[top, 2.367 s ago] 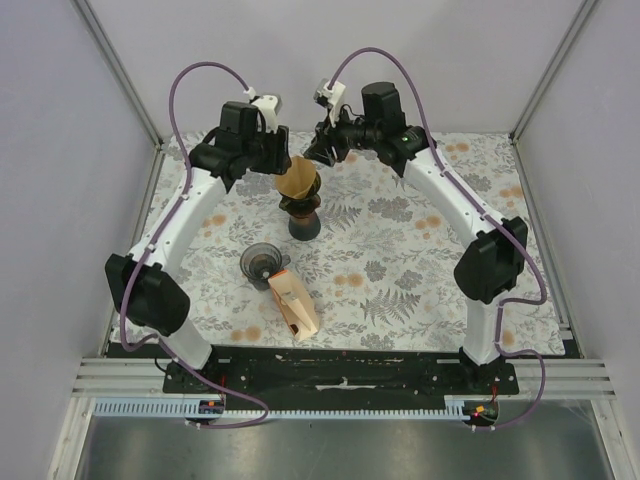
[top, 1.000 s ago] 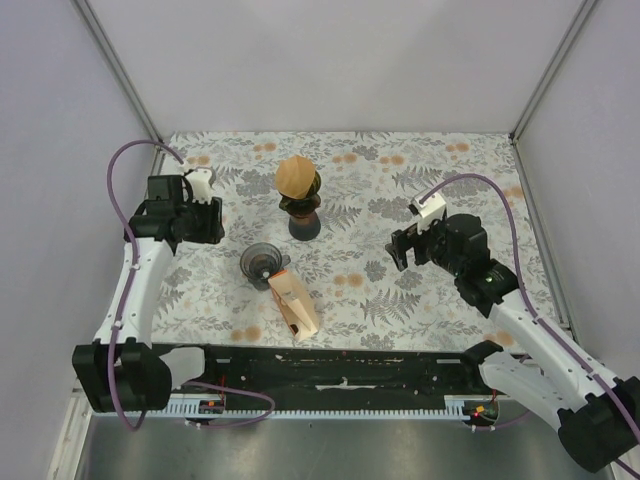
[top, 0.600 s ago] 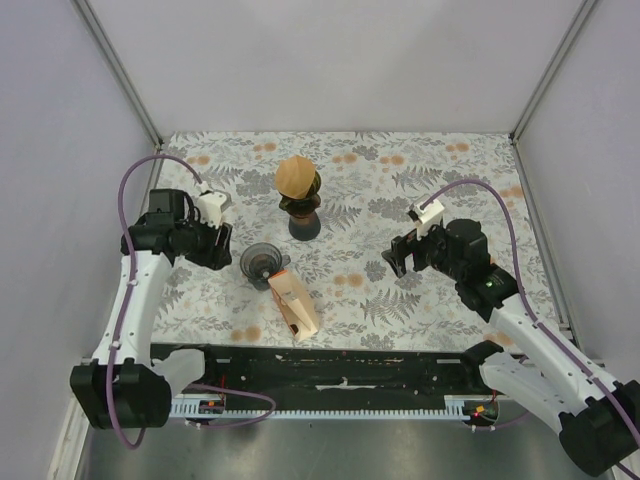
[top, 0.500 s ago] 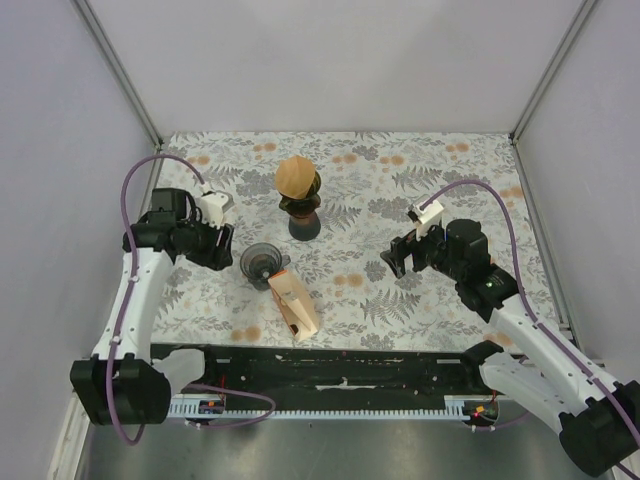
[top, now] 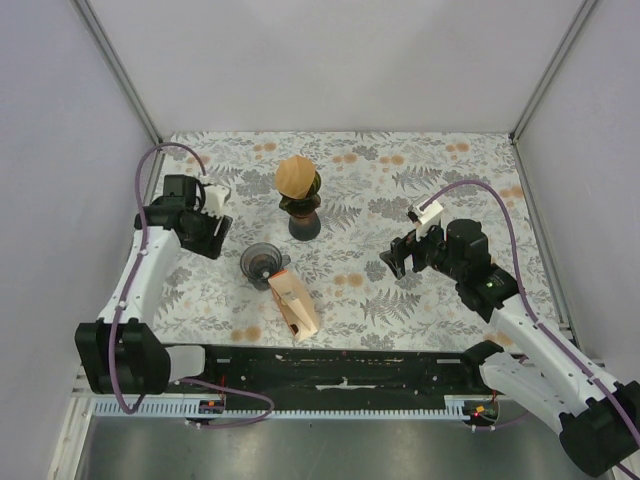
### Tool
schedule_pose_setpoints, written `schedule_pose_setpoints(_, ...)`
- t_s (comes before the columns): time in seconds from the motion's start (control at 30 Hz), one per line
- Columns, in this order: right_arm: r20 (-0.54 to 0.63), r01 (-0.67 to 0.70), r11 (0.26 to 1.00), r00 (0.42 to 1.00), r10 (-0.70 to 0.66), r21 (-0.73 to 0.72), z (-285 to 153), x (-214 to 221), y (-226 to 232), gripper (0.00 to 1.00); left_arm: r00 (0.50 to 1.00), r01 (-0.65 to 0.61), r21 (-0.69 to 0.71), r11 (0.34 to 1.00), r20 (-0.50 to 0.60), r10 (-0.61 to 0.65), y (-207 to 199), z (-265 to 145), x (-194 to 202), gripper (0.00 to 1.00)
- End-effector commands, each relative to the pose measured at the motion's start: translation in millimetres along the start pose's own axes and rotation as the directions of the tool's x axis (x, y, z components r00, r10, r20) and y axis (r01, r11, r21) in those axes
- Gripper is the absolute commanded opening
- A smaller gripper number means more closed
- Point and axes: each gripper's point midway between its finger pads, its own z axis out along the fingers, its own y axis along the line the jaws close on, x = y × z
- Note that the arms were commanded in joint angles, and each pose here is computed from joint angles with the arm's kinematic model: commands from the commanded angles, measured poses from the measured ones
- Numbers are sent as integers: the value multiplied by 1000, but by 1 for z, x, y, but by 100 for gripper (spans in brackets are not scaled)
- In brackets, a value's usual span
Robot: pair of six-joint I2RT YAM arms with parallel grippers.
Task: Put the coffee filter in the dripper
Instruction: Pick up the coffee server from the center of the board.
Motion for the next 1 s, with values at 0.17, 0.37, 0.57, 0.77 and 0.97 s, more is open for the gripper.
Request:
schedule_pose_setpoints(0.17, 5, 21, 1000, 1000, -21, -10, 8, -2, -1, 95, 986, 140, -433, 891, -21, -165, 126, -64, 34, 78)
schedule_pose_setpoints(0.37, -4, 25, 1000, 1000, -25, -14, 10, 0, -2, 95, 973, 172, -429, 887, -70, -222, 141, -48, 69, 75)
schedule_pose_setpoints(0.57, -7, 25, 1000, 1000, -25, -17, 10, 1, -1, 95, 962, 192, -394, 899, -108, -252, 141, -32, 85, 55)
schedule_pose_setpoints(0.77, -8, 26, 999, 1000, -27, -18, 10, 1, -1, 95, 960, 186, -353, 917, -134, -246, 131, -22, 93, 38)
schedule_pose_setpoints(0.97, -8, 25, 1000, 1000, -25, -16, 9, 0, -1, 96, 960, 194, -253, 948, -149, -236, 114, -16, 93, 2)
